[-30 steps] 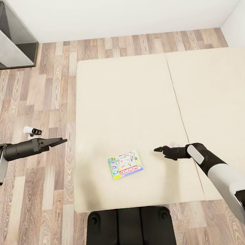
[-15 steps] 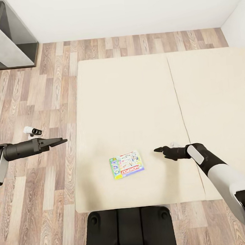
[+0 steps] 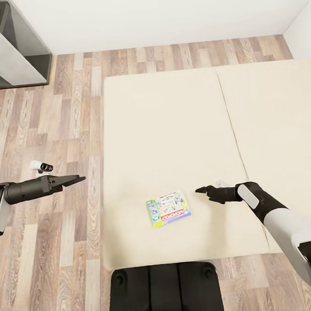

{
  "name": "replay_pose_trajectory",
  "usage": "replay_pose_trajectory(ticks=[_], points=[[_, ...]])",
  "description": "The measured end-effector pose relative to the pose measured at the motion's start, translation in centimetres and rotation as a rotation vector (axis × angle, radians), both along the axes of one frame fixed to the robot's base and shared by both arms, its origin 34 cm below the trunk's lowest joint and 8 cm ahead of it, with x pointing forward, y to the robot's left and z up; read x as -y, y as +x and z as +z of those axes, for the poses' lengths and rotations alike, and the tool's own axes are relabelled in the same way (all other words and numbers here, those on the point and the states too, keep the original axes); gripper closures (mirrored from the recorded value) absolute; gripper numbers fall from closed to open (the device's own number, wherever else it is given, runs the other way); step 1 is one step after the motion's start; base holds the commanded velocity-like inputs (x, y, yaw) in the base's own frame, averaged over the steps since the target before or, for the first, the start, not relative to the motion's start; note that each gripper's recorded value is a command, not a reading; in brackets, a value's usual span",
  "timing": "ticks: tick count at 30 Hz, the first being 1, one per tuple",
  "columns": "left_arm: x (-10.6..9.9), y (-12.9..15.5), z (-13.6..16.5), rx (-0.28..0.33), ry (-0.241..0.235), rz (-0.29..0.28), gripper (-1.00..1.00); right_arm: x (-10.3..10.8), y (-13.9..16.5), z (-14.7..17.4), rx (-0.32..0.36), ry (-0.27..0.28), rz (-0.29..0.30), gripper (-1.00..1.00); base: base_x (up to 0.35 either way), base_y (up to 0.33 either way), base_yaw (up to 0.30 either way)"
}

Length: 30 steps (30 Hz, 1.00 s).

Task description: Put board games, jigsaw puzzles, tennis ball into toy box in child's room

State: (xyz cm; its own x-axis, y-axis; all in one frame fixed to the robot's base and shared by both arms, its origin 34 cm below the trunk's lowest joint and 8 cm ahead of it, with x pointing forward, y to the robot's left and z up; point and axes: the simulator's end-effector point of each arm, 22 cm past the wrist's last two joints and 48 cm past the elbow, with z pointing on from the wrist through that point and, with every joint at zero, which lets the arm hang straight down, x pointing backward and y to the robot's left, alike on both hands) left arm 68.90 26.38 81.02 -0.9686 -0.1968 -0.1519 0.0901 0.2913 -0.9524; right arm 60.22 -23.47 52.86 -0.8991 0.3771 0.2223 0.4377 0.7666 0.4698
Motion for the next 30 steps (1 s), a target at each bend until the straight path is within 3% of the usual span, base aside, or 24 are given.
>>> replay_pose_trajectory(ticks=[30], points=[[-0.06, 0.04, 0.02, 0.001, 0.000, 0.002, -1.00, 0.02, -0.08, -0.02, -0.002, -0.001, 0.000, -1.00, 0.000, 0.129, 0.000]])
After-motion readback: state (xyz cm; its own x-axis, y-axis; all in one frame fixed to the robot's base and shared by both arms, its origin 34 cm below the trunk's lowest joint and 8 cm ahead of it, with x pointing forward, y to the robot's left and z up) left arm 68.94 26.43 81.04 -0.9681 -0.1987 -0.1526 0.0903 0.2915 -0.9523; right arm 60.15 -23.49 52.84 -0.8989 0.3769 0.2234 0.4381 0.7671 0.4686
